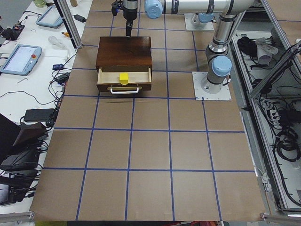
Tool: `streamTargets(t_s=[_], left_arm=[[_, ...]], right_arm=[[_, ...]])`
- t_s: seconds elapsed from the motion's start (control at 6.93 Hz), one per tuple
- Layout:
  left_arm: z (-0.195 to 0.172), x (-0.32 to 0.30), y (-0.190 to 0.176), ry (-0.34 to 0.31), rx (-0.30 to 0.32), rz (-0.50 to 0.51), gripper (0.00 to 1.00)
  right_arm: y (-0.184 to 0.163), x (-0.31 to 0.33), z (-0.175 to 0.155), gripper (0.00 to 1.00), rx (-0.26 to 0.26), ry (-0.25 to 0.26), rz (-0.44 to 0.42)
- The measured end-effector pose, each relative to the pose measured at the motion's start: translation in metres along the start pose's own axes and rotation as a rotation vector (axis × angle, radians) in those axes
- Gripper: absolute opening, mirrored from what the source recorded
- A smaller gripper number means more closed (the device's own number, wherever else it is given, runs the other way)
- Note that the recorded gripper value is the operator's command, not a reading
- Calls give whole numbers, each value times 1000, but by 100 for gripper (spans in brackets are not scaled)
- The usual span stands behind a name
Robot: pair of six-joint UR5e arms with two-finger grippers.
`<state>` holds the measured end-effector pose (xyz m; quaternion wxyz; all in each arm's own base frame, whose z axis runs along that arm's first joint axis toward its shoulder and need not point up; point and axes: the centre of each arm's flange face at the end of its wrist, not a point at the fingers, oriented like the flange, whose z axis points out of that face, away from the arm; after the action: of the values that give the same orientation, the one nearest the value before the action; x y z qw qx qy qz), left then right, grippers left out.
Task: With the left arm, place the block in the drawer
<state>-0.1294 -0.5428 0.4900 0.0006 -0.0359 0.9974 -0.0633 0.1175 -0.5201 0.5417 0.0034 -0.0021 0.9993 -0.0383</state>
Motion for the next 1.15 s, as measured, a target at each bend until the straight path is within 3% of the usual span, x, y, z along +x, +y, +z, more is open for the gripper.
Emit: streamTargets(t_s=[0.43,1.15], left_arm=[[-9,2,14,21,-44,-63,100],[1,3,12,26,-68,-62,100]], right_arm=[[0,0,0,100,0,0,0],[0,0,0,100,0,0,0]])
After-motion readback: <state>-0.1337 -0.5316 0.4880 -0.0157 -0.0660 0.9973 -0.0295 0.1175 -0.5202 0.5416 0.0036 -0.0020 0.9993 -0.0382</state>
